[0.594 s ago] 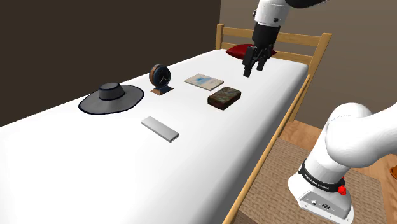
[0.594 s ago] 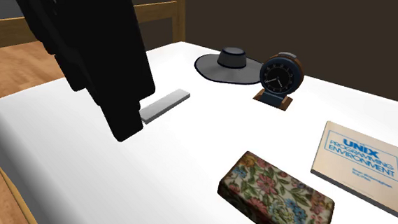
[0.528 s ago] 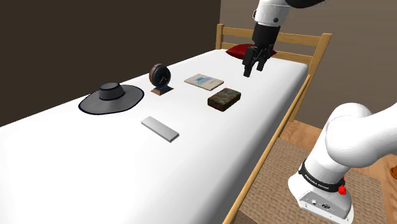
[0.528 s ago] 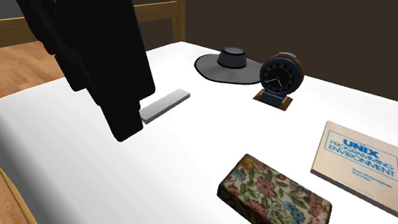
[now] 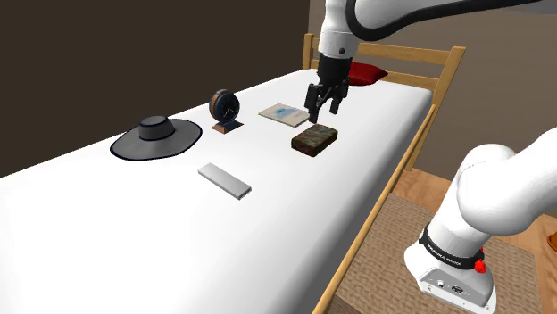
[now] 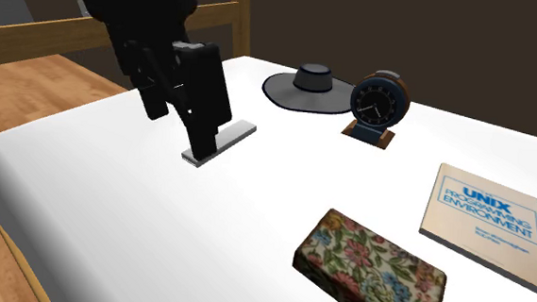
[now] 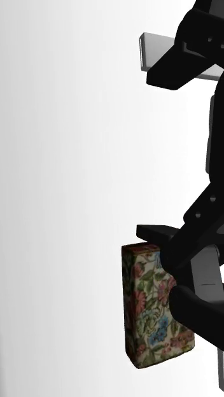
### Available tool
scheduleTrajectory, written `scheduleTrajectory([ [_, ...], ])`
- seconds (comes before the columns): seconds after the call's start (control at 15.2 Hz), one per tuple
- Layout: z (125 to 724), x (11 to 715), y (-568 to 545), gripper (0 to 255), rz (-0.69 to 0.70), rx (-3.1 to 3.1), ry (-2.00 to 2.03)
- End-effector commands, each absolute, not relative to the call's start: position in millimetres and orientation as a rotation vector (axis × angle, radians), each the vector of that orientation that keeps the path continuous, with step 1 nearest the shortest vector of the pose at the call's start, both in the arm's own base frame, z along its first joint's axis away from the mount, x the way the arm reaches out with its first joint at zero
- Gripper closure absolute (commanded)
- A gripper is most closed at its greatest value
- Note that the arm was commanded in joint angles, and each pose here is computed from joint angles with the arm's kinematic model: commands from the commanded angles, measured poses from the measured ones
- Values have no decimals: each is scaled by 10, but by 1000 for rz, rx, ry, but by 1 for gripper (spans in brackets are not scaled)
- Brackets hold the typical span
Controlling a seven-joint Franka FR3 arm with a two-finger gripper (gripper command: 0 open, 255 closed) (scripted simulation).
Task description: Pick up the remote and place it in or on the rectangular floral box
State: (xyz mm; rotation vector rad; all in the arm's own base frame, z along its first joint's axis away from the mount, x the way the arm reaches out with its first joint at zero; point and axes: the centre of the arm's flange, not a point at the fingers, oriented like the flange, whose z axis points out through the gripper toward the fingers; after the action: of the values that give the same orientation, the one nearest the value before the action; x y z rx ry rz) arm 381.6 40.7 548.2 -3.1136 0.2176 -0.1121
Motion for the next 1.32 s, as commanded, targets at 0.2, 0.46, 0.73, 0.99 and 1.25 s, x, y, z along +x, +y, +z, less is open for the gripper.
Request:
scheduleTrajectory([
  [0.2,5154,4280,792,0,-92,-3113,230],
  [0.46,4894,4650,1083,0,-76,-3112,239],
  [0.73,4630,5019,1372,0,-60,-3112,248],
  [0.99,4363,5388,1658,0,-43,-3111,257],
  [1.25,4092,5755,1944,0,-27,-3110,267],
])
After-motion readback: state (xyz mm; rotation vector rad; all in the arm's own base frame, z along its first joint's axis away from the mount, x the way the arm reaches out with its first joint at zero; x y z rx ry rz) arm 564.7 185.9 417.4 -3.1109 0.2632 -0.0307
